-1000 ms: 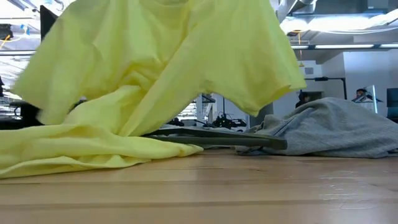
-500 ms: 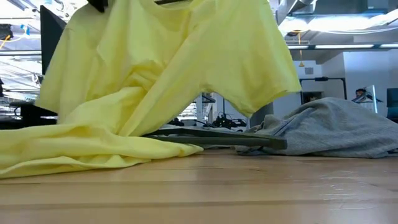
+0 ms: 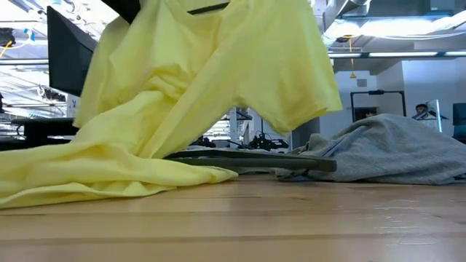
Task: Hang clothes
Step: Hang the yellow shirt on the rack
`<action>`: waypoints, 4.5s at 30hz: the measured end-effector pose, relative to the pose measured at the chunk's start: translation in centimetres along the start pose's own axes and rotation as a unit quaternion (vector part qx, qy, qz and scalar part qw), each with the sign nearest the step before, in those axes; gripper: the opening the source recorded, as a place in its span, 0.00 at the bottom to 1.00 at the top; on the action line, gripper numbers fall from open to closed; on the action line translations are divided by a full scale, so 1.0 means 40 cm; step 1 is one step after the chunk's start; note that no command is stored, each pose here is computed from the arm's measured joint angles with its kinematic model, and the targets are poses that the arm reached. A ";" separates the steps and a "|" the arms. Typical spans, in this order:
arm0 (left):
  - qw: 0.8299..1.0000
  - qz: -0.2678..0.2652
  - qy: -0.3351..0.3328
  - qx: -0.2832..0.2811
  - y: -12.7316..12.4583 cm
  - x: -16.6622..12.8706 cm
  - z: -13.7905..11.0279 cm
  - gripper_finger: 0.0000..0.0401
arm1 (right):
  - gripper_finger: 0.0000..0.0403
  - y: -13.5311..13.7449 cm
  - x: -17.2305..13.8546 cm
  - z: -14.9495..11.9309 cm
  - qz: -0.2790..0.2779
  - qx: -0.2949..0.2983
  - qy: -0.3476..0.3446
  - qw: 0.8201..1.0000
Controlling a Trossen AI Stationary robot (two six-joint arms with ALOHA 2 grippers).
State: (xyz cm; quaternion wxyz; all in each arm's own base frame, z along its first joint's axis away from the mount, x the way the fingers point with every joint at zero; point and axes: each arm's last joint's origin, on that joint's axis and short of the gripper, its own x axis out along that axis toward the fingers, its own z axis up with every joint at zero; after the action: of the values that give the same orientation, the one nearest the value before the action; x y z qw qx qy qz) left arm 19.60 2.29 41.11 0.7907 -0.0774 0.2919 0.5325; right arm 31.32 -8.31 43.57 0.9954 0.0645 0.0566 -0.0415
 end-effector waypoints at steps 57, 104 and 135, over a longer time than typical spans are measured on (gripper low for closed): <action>0.897 -0.387 0.104 0.185 0.145 -0.140 0.095 0.11 | 0.09 0.047 -0.076 0.009 0.086 0.014 0.047 0.995; 0.888 -0.347 0.017 0.301 -0.020 -0.031 0.193 0.37 | 0.09 0.026 -0.077 -0.002 0.063 0.060 0.072 0.994; 0.875 -0.438 0.033 0.203 0.106 0.001 0.186 0.37 | 0.09 0.024 -0.074 0.011 0.065 0.055 0.043 0.995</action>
State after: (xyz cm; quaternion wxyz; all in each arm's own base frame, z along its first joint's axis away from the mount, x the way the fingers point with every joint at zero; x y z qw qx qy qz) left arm 18.68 7.32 47.99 0.9312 -0.0531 0.3559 0.0581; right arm 28.51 -7.21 44.49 0.9876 0.1241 0.0927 0.0233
